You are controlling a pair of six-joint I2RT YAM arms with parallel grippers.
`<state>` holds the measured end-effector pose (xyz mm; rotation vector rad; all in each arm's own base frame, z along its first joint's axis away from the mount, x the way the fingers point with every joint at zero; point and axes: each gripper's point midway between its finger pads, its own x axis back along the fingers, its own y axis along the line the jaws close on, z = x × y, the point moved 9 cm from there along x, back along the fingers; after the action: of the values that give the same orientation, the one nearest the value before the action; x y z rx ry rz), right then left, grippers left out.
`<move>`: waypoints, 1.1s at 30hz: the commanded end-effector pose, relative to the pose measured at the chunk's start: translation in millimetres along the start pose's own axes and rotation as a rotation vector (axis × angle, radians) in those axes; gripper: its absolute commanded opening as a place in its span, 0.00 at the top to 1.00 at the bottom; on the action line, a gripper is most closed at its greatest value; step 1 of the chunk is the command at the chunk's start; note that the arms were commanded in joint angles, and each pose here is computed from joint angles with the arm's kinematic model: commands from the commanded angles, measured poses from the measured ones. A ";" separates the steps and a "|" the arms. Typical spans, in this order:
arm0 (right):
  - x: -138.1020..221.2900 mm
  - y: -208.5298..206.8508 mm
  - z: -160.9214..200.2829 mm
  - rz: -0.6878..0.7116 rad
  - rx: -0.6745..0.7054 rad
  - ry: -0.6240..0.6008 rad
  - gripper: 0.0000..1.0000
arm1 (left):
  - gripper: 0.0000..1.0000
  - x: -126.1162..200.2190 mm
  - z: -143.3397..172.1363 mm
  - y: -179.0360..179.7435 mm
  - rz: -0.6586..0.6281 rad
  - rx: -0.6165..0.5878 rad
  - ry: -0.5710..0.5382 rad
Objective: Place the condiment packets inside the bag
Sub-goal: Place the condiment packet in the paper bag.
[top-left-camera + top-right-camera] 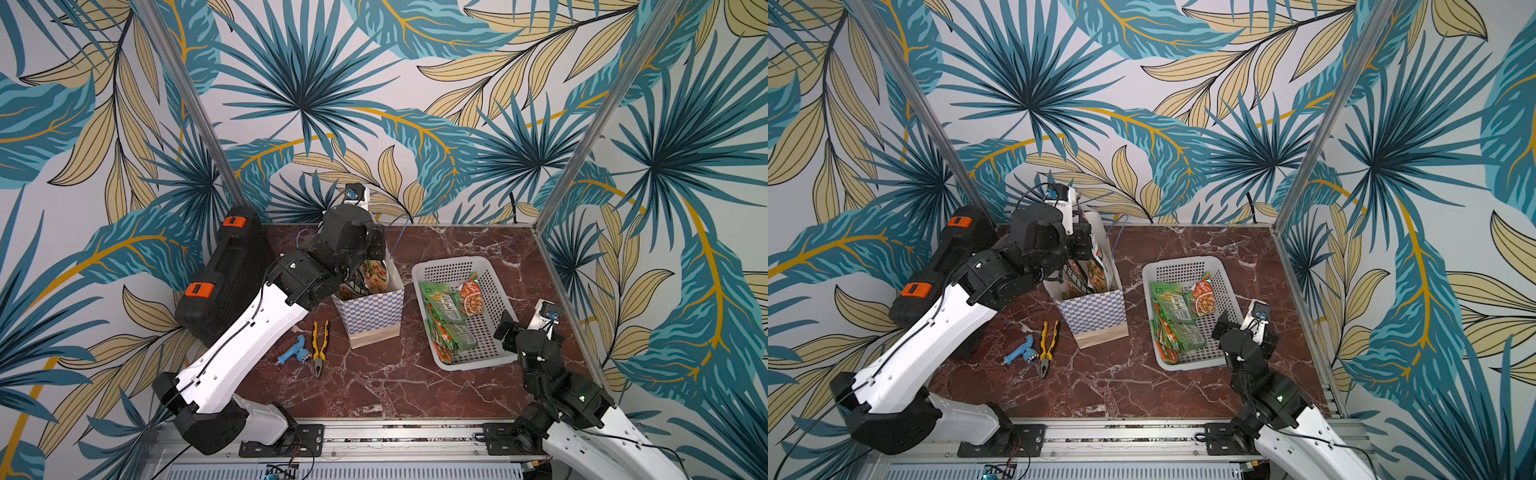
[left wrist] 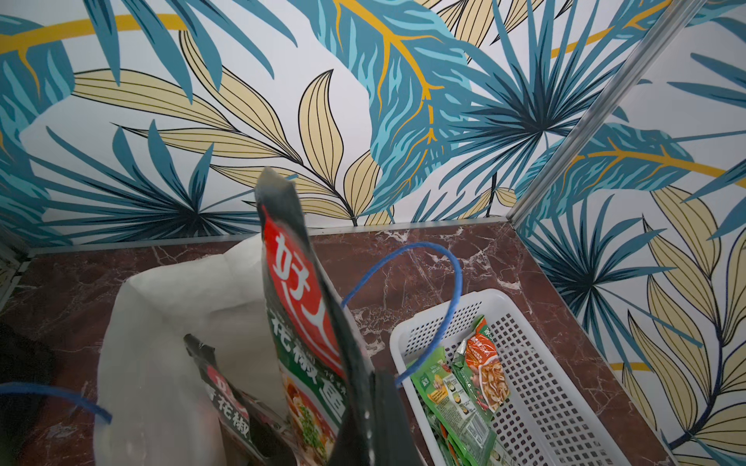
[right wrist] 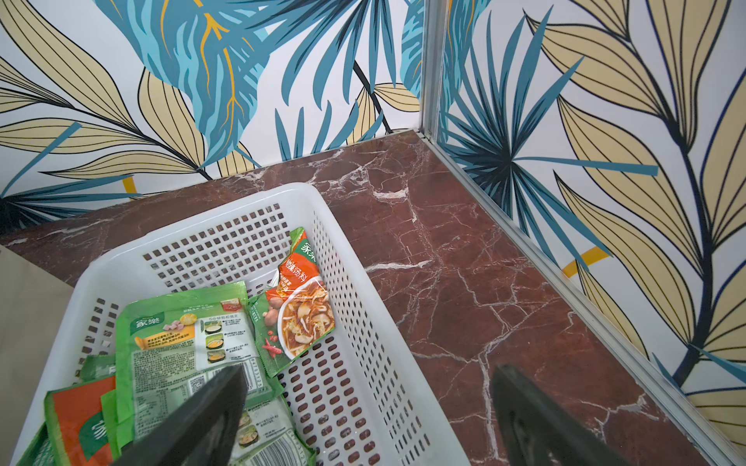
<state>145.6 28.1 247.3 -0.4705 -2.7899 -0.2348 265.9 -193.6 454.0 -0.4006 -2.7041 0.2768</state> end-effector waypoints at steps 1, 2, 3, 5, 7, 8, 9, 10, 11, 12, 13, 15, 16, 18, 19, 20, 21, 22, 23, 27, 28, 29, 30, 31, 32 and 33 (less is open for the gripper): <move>-2.4 0.9 3.6 -0.001 0.004 0.001 0.01 | 1.00 4.2 -11.7 -3.5 0.048 0.032 -0.088; -2.6 0.9 3.9 0.000 0.005 0.002 0.00 | 1.00 0.3 -7.3 -3.4 0.049 0.034 -0.082; -2.7 1.0 4.1 -0.001 0.006 0.002 0.00 | 1.00 -3.4 -3.2 -3.3 0.051 0.039 -0.082; -2.8 1.7 4.1 -0.005 0.006 0.004 0.00 | 1.00 -10.5 6.1 -0.9 0.041 0.045 -0.075; -3.7 3.0 4.6 -0.009 0.008 0.008 0.00 | 1.00 -16.3 14.2 3.7 0.018 0.052 -0.069; -4.2 4.0 5.1 -0.012 0.012 0.011 0.00 | 1.00 -18.5 16.8 5.7 0.010 0.055 -0.065; -4.5 5.0 5.0 -0.017 0.015 0.015 0.00 | 1.00 -20.9 20.1 7.6 0.003 0.059 -0.058; -5.1 5.9 5.2 -0.018 0.019 0.020 0.01 | 0.94 -22.7 23.7 9.7 -0.005 0.062 -0.050; -5.6 6.8 5.5 -0.021 0.022 0.023 0.01 | 0.89 -23.7 26.9 10.6 -0.006 0.063 -0.043; -6.2 7.7 5.9 -0.022 0.024 0.025 0.01 | 0.82 -24.2 29.9 11.4 -0.002 0.067 -0.036; -6.6 8.7 6.2 -0.027 0.027 0.029 0.00 | 0.75 -24.0 33.3 11.6 0.008 0.070 -0.025; -7.3 10.3 6.3 -0.033 0.031 0.033 0.01 | 0.51 -22.2 37.9 12.1 0.023 0.076 -0.006; -8.0 11.3 6.9 -0.035 0.035 0.037 0.00 | 0.43 -18.8 38.8 12.7 0.037 0.080 0.001; -9.0 13.2 7.6 -0.043 0.039 0.044 0.01 | 0.32 -9.1 36.2 12.1 0.072 0.092 0.002; -9.6 14.6 8.0 -0.048 0.041 0.048 0.00 | 0.27 -2.6 34.6 10.8 0.101 0.095 0.004; -10.1 16.0 8.5 -0.055 0.046 0.052 0.01 | 0.23 3.3 33.1 10.4 0.121 0.098 0.003; -10.9 17.3 8.9 -0.061 0.050 0.057 0.01 | 0.19 11.1 30.7 9.9 0.150 0.102 0.000; -11.5 18.8 9.0 -0.066 0.052 0.061 0.01 | 0.16 19.1 29.4 9.3 0.177 0.103 -0.002; -12.2 20.0 9.6 -0.072 0.056 0.066 0.00 | 0.13 25.3 29.2 9.0 0.197 0.100 -0.004; -15.2 28.0 12.2 -0.114 0.074 0.091 0.01 | 0.07 52.6 30.6 8.0 0.274 0.079 -0.008; -15.8 30.1 12.6 -0.126 0.077 0.097 0.00 | 0.06 58.2 32.5 8.3 0.283 0.068 -0.008; -16.6 32.7 13.7 -0.142 0.084 0.107 0.01 | 0.05 64.1 36.1 9.5 0.287 0.054 -0.001; -17.5 35.6 14.6 -0.158 0.089 0.116 0.01 | 0.04 69.8 40.4 11.9 0.284 0.041 0.004; -18.2 38.1 15.4 -0.175 0.093 0.124 0.01 | 0.04 74.1 44.1 16.1 0.267 0.036 0.008; -18.6 41.0 16.4 -0.197 0.099 0.134 0.01 | 0.04 78.3 48.2 21.2 0.243 0.033 0.016; -18.9 44.5 16.8 -0.221 0.107 0.146 0.01 | 0.04 82.5 53.2 26.5 0.218 0.026 0.029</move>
<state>169.5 58.8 231.8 -0.2265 -2.6992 -0.1571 186.1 -158.9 448.8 -0.7571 -2.6650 0.4695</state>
